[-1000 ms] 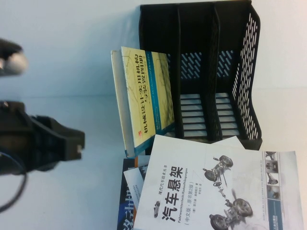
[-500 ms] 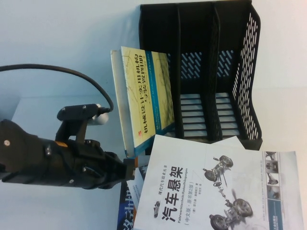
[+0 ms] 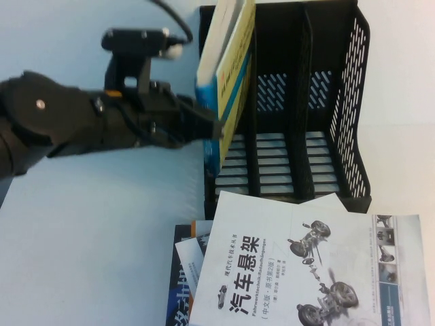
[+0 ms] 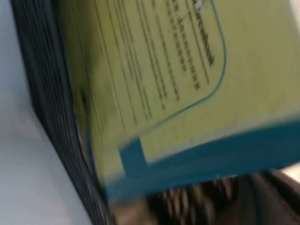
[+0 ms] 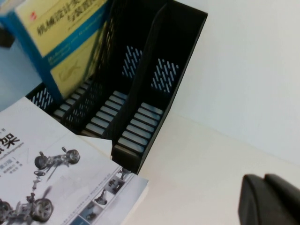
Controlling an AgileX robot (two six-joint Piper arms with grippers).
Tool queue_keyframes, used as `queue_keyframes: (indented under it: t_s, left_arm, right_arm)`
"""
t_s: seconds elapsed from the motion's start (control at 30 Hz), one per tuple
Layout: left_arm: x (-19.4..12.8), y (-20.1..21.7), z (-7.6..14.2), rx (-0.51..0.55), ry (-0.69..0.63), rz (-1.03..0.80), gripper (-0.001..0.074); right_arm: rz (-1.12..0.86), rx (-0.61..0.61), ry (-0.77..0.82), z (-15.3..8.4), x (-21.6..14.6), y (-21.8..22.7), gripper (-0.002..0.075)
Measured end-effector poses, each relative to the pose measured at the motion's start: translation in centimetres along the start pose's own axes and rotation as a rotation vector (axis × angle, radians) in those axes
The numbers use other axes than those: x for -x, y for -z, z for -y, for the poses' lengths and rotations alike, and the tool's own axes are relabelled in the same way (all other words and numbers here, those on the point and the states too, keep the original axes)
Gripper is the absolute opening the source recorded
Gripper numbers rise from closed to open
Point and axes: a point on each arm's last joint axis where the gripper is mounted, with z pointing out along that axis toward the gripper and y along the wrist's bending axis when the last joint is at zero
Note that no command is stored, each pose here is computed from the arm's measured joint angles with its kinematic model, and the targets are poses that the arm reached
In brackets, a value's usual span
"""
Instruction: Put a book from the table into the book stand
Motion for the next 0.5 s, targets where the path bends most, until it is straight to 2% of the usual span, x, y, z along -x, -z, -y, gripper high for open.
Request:
queue_keyframes:
  t_s: [0.1,0.17,0.5]
  left_arm:
    - [4.1,1.2,0.1,0.027,-0.023,0.164,-0.0004]
    - [5.2,1.8,-0.1,0.036,-0.021,0.201,-0.0004]
    - [4.2,1.7,0.0,0.013,-0.013,0.063,-0.0004]
  right_arm:
    - [-0.002,-0.006,0.004,0.1,0.0,0.0,0.0]
    - [-0.002,-0.008,0.005,0.1,0.0,0.0,0.0]
    - [-0.002,-0.008,0.005,0.1,0.0,0.0,0.0]
